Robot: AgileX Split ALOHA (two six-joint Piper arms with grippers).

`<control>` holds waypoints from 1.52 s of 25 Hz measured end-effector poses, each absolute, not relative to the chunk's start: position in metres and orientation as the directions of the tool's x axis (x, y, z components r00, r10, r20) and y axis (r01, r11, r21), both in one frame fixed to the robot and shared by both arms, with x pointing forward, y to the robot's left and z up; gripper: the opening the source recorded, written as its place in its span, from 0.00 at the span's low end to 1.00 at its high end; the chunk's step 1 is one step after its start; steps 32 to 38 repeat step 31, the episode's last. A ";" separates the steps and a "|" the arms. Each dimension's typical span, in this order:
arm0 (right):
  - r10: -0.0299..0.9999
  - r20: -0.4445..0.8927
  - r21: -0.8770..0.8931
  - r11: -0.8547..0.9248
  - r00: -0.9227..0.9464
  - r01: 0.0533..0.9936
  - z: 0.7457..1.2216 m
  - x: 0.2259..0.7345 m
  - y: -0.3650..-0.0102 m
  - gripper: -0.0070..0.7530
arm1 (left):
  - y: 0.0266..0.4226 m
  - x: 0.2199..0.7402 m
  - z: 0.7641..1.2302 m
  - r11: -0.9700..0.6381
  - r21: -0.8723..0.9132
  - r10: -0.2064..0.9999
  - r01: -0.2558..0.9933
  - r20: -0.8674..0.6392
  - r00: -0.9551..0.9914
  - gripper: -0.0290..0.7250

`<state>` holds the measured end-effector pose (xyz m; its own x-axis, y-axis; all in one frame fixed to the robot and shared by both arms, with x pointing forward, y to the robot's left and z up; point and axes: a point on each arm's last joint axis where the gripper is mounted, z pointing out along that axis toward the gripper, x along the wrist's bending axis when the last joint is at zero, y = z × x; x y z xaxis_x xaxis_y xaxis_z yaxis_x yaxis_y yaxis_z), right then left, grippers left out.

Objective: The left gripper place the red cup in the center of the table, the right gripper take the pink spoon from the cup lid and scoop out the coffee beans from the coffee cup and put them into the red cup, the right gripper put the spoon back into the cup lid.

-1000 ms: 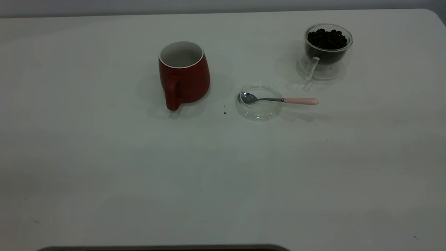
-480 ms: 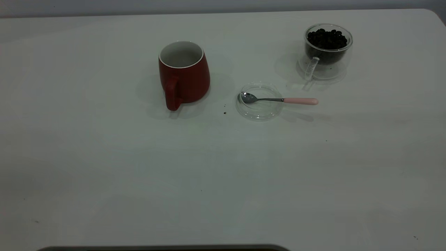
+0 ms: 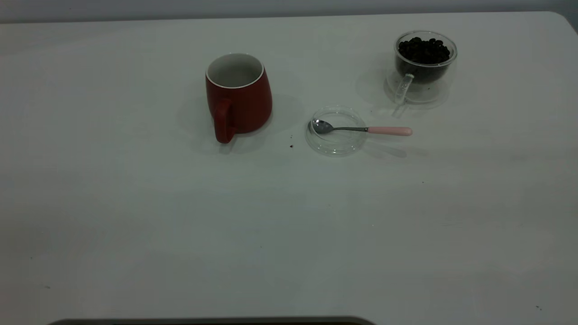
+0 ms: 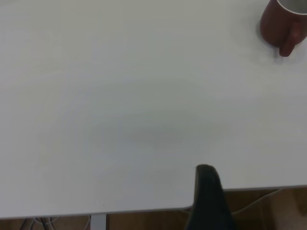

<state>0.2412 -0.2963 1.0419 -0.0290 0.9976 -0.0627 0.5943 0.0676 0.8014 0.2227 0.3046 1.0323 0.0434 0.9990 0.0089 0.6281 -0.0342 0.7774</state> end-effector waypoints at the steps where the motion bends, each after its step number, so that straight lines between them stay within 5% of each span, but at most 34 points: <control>1: 0.998 -0.055 0.811 0.057 -0.021 0.582 1.042 0.239 -0.296 0.68 | 0.305 0.223 1.032 -0.034 0.777 0.999 0.628 0.009 0.043 0.79; 38: 0.998 -0.044 0.823 0.014 0.039 0.569 1.039 0.238 -0.300 0.68 | 0.305 0.223 1.032 -0.032 0.777 0.999 0.628 0.007 0.042 0.79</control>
